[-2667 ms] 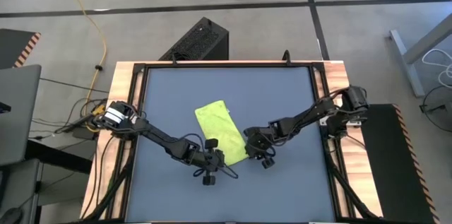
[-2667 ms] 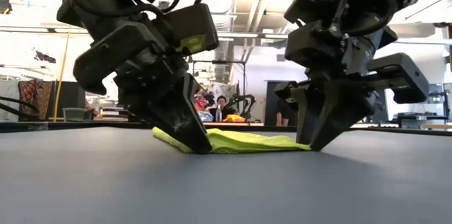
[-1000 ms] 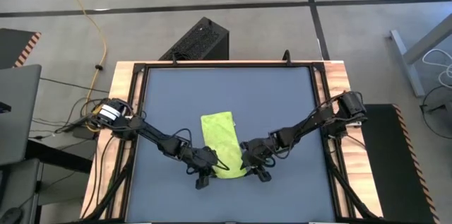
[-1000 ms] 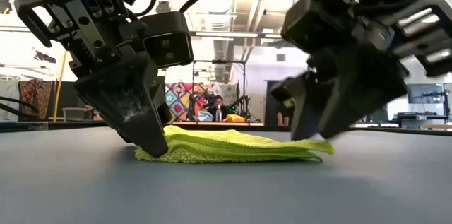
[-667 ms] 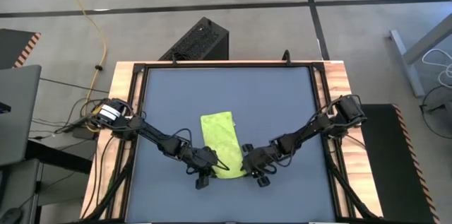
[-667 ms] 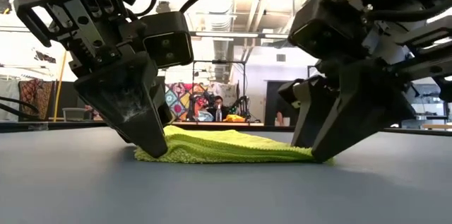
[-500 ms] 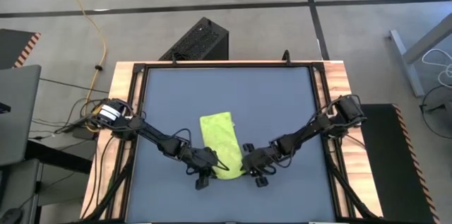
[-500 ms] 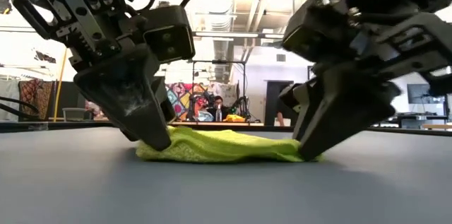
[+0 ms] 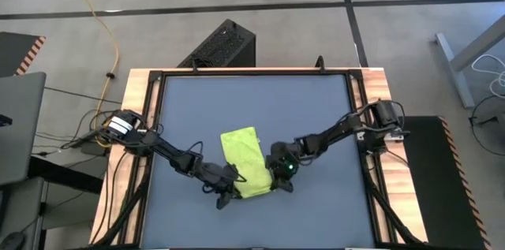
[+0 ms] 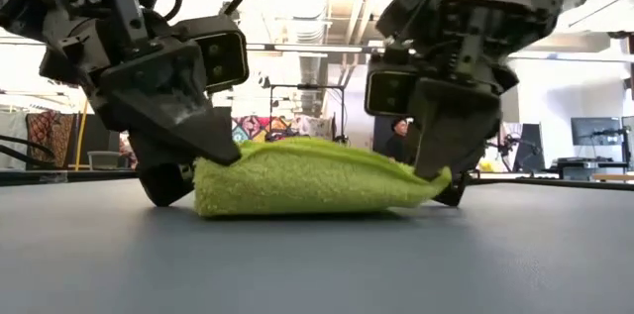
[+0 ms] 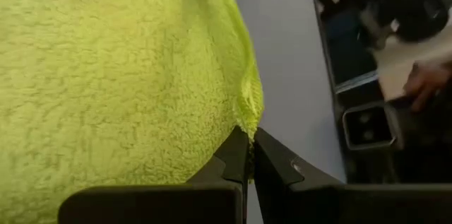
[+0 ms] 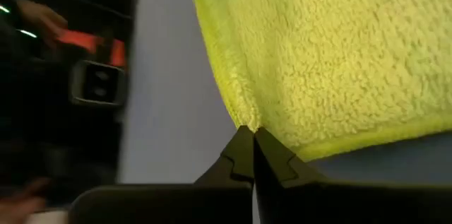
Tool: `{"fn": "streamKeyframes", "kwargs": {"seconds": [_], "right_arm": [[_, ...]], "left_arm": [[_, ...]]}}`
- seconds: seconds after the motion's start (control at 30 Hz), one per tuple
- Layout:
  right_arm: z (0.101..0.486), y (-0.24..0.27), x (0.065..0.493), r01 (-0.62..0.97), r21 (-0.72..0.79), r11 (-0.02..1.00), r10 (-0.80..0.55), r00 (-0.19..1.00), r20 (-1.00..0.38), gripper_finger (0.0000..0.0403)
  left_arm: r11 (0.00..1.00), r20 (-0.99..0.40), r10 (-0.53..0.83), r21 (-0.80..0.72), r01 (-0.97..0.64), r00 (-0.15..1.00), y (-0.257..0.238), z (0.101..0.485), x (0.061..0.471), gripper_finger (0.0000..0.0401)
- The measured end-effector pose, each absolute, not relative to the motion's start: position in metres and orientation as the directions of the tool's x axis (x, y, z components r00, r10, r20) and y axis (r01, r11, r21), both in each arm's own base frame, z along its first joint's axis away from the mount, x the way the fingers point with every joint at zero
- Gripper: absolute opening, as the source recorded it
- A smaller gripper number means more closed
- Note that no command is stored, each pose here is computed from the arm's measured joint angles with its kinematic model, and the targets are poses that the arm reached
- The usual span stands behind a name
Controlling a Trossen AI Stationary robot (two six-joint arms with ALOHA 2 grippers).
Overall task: Roll towel
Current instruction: Roll the green towel
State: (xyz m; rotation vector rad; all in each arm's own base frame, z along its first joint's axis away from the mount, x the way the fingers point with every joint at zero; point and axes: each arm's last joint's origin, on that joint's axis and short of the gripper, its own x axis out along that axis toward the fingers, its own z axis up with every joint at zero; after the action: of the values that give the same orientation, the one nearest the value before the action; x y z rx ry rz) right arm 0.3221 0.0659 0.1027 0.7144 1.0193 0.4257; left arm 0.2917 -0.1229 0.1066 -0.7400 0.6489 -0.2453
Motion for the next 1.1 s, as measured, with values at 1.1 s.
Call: {"fn": "streamKeyframes", "kwargs": {"seconds": [1.1], "right_arm": [[0.11, 0.046, 0.333, 0.482, 0.608, 0.631, 0.441, 0.421, -0.792, 0.0014]], "left_arm": [[0.97, -0.664, -0.175, -0.241, 0.013, 0.727, -0.108, 0.181, 0.282, 0.0027]]}}
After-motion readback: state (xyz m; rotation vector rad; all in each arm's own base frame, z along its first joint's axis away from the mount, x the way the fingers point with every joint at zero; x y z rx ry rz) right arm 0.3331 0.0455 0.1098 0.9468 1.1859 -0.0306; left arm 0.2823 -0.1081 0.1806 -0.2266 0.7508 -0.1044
